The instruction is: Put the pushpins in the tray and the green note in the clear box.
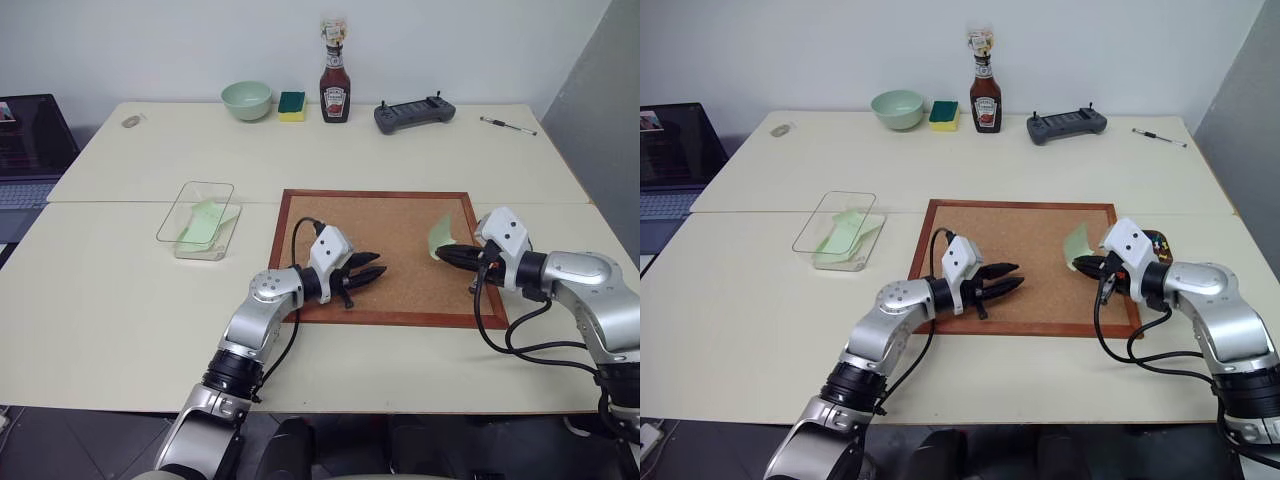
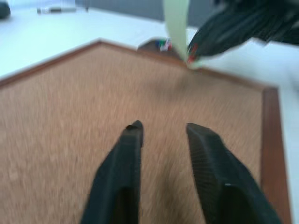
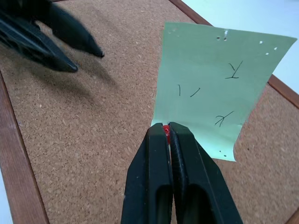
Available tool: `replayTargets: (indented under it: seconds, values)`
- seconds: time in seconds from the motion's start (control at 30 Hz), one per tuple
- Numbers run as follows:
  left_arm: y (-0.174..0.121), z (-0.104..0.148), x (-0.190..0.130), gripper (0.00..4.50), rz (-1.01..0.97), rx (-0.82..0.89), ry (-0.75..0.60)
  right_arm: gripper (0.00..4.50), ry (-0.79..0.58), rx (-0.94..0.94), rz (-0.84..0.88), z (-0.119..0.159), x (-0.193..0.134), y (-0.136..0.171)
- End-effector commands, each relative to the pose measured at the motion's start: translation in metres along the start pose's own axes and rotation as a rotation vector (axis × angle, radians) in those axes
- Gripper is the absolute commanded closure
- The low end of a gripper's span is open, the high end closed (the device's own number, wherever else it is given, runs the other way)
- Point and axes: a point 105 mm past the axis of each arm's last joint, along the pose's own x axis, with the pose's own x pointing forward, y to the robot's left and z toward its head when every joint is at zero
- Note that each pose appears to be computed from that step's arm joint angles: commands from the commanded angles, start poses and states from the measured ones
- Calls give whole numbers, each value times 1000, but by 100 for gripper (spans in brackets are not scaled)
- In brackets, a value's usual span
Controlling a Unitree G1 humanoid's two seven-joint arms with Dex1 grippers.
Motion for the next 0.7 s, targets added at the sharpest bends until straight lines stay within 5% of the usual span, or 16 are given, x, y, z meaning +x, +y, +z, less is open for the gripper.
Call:
replayTargets:
  seconds: [0.03,0.37,0.7]
  values:
    - [-6,24,0,193,-21,2,-70,450,-41,-48,-10,12,2,-3]
    - [-3,42,22,5,-3,-31,-139,450,-71,-76,-5,26,6,0]
    - [8,48,47,5,33,-89,-189,450,-84,-92,5,35,7,8]
